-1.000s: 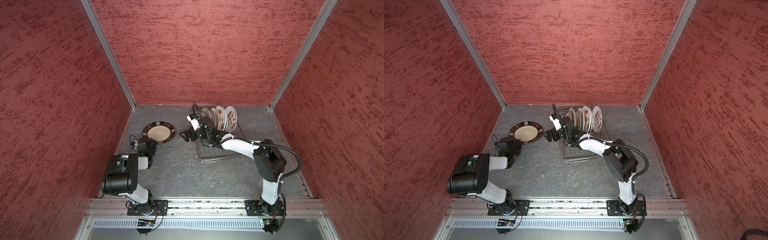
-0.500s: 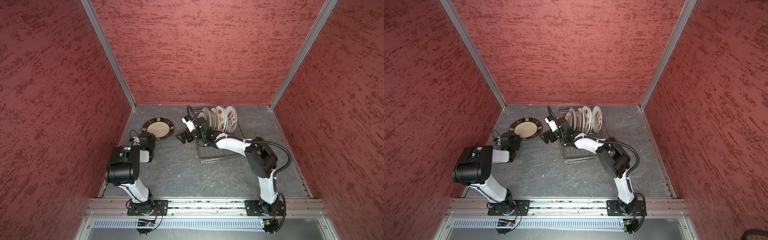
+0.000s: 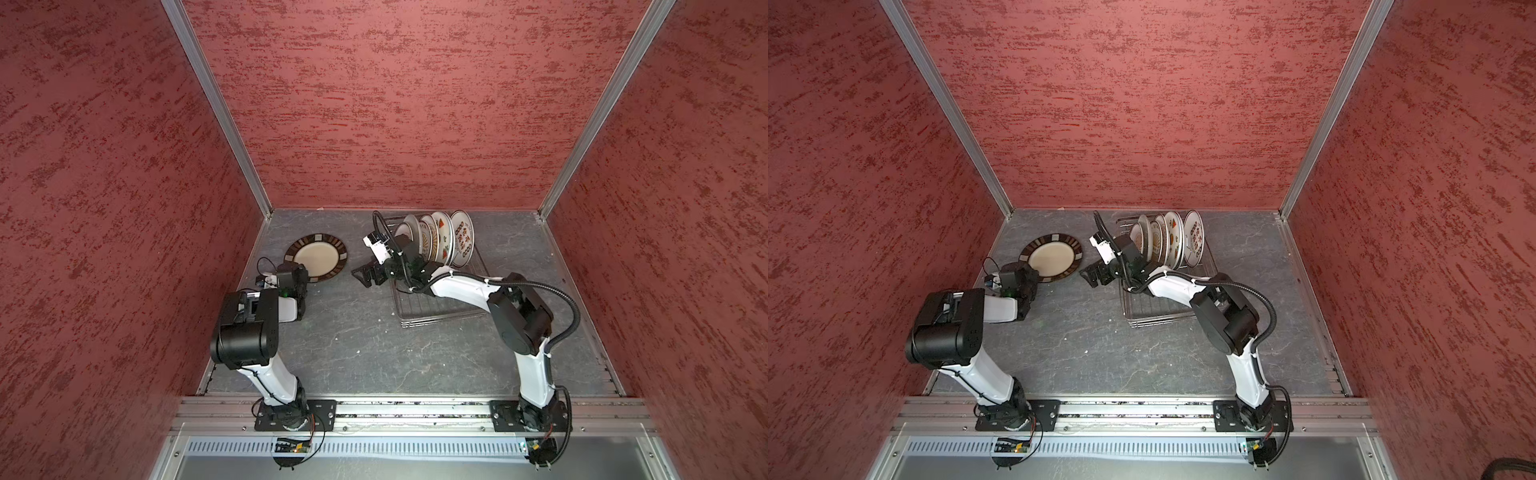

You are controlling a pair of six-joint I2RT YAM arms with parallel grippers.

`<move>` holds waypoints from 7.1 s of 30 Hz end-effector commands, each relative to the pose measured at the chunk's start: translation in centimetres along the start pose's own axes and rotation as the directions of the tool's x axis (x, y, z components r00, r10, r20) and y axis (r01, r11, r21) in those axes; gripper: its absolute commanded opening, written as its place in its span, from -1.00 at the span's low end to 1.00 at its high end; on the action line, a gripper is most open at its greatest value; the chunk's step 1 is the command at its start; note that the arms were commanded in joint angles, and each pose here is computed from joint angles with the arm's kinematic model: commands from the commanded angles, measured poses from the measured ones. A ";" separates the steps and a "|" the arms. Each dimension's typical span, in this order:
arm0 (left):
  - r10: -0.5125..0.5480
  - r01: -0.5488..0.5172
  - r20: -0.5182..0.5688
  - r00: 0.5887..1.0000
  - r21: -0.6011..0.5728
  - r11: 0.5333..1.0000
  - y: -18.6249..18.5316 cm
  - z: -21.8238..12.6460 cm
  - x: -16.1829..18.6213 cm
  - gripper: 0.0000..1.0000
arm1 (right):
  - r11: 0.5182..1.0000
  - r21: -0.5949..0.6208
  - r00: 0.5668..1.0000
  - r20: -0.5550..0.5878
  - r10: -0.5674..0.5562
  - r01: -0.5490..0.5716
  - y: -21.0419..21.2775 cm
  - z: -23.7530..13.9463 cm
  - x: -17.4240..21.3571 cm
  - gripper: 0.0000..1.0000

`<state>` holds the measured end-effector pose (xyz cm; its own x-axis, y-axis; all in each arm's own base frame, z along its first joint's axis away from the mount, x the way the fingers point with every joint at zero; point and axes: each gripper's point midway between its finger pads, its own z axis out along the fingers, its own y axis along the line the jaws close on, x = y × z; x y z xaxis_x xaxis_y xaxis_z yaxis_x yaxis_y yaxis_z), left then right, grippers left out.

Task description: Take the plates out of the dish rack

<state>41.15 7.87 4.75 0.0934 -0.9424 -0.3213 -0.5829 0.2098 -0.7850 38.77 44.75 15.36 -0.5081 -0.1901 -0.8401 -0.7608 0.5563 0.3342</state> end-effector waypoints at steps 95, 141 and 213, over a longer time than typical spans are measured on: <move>0.829 -0.286 -0.061 0.556 0.922 0.260 -9.0 -26.3 20.9 0.99 | 0.696 0.686 0.971 0.228 0.071 -0.212 -12.2 -15.2 -6.2 -0.10; 0.825 -0.313 -0.011 0.565 0.922 0.227 -8.8 -28.0 20.6 0.99 | 0.787 0.520 0.895 0.438 0.088 -0.332 -10.3 -20.8 -8.0 -0.23; 0.820 -0.396 0.010 0.572 0.879 0.265 -8.6 -26.7 20.6 0.99 | 0.330 0.932 0.973 0.197 -0.118 -0.148 -13.4 -20.0 -13.4 -0.94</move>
<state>26.39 -20.52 18.66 -0.4310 -0.3616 -0.8267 0.5187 0.6504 -0.5549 48.45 26.77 22.46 -0.4752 -0.1370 -0.8692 0.0689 0.9790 -0.1919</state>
